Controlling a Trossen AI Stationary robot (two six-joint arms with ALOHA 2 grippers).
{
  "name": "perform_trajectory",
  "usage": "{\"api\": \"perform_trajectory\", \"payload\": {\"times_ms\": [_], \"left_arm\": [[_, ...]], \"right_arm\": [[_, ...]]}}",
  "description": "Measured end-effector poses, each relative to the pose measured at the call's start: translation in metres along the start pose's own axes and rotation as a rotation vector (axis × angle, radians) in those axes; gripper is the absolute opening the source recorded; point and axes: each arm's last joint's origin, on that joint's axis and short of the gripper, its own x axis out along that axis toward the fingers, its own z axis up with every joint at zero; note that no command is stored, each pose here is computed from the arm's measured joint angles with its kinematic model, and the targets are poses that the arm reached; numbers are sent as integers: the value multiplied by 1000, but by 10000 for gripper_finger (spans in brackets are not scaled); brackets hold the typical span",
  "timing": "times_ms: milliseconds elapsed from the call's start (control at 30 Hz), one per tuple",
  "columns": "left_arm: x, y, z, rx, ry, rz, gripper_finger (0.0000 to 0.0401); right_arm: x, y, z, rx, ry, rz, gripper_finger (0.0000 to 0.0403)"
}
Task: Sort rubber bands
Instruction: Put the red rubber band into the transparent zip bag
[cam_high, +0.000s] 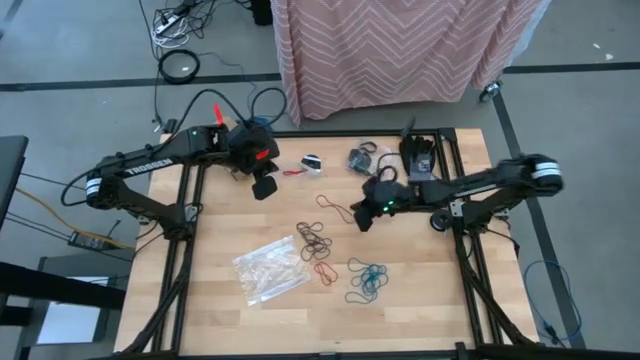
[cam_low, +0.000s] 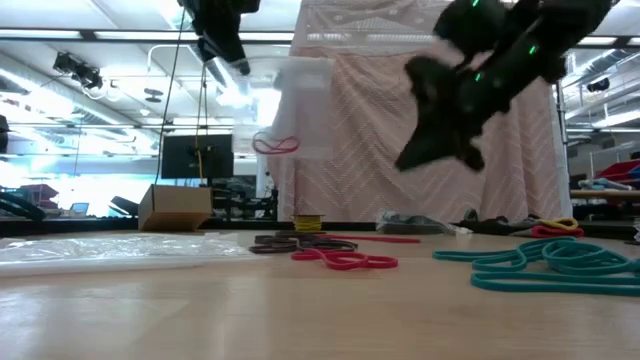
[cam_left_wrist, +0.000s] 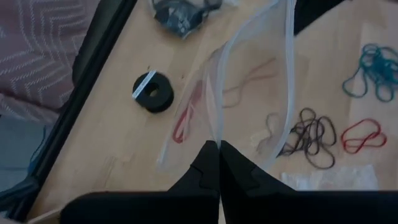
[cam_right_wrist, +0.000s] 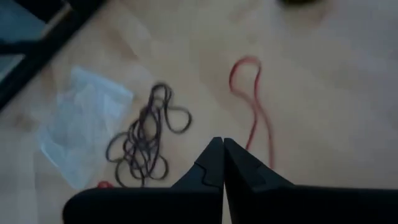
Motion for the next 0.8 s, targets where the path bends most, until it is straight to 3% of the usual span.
{"api": "perform_trajectory", "payload": {"times_ms": [133, 300, 433, 500, 633, 800], "left_arm": [[6, -1, 3, 3, -9, -21, 1], [24, 1, 4, 53, 60, -6, 1], [34, 5, 3, 84, 109, 3, 1], [35, 6, 3, 92, 112, 4, 1], [35, 7, 2, 92, 123, 7, 1], [34, 7, 1, 95, 135, 5, 1]], "right_arm": [[-38, 12, 27, -46, -124, 1, 0], [-47, 5, 28, -202, -24, -103, 0], [-26, -3, 14, -272, 140, -142, 6], [-13, -1, 10, -330, 192, -79, 21], [14, 1, -1, -439, 278, 50, 72], [42, -6, -18, -532, 376, 63, 144]]}}
